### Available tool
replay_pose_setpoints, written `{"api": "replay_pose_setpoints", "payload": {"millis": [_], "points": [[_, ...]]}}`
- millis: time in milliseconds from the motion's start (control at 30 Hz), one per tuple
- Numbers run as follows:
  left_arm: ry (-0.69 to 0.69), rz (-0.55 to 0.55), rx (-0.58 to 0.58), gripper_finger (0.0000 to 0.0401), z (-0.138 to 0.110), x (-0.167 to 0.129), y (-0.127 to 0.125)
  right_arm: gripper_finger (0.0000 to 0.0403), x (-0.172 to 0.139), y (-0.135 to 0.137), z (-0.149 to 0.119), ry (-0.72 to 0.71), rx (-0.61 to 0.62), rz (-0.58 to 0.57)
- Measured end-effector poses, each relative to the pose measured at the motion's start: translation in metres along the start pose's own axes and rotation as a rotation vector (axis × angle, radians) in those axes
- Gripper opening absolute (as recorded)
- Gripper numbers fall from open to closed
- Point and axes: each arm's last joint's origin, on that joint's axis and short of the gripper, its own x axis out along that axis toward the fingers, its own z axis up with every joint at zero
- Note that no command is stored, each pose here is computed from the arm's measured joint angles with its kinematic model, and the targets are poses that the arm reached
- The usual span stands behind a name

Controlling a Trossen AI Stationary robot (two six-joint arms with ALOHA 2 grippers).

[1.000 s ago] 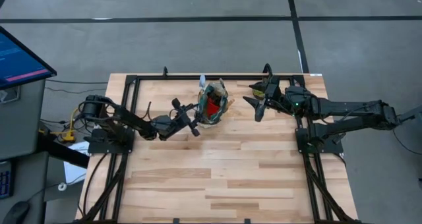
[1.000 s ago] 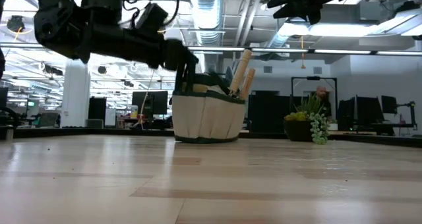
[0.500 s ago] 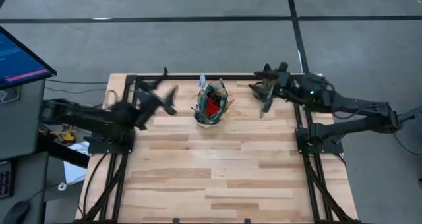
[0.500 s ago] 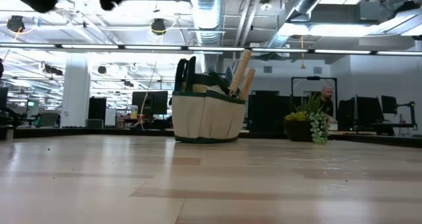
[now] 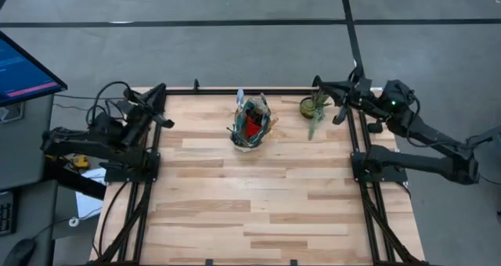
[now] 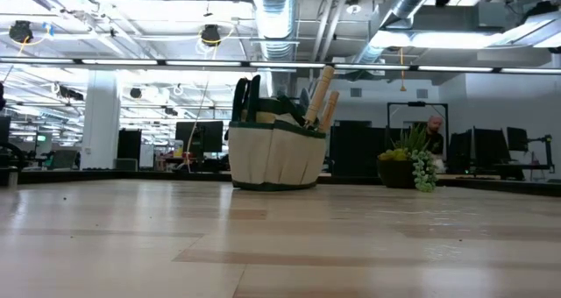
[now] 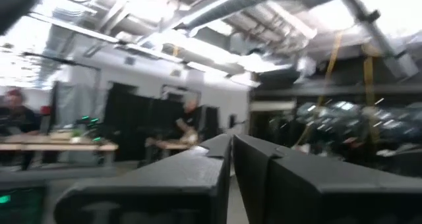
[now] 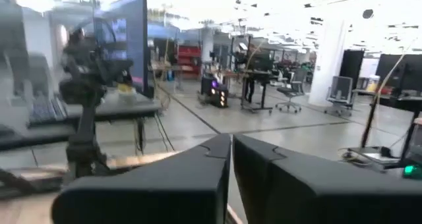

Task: Pick & Place Garden tools in Gardening bag
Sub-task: Return to Home Position

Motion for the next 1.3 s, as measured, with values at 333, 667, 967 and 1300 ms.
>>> {"api": "replay_pose_setpoints", "payload": {"millis": [333,667,967,1300], "points": [[0.075,0.009,0.027,0.0001,-0.039,-0.025,0.014,0.0001,-0.018,-0.002,-0.075,-0.131,0.194,0.026],[0.033,-0.196,-0.144,0.0001,-0.086,-0.058,0.028,0.0001,-0.034,0.004,-0.109,-0.190,0.222,0.137],[0.050,-0.317,-0.131,0.0001,-0.095,-0.065,0.029,0.0000,-0.058,0.009,-0.140,-0.406,0.266,0.195],[0.260,-0.446,-0.009,0.0001,-0.091,-0.063,0.024,0.0000,-0.061,0.014,-0.146,-0.353,0.252,0.335]]}}
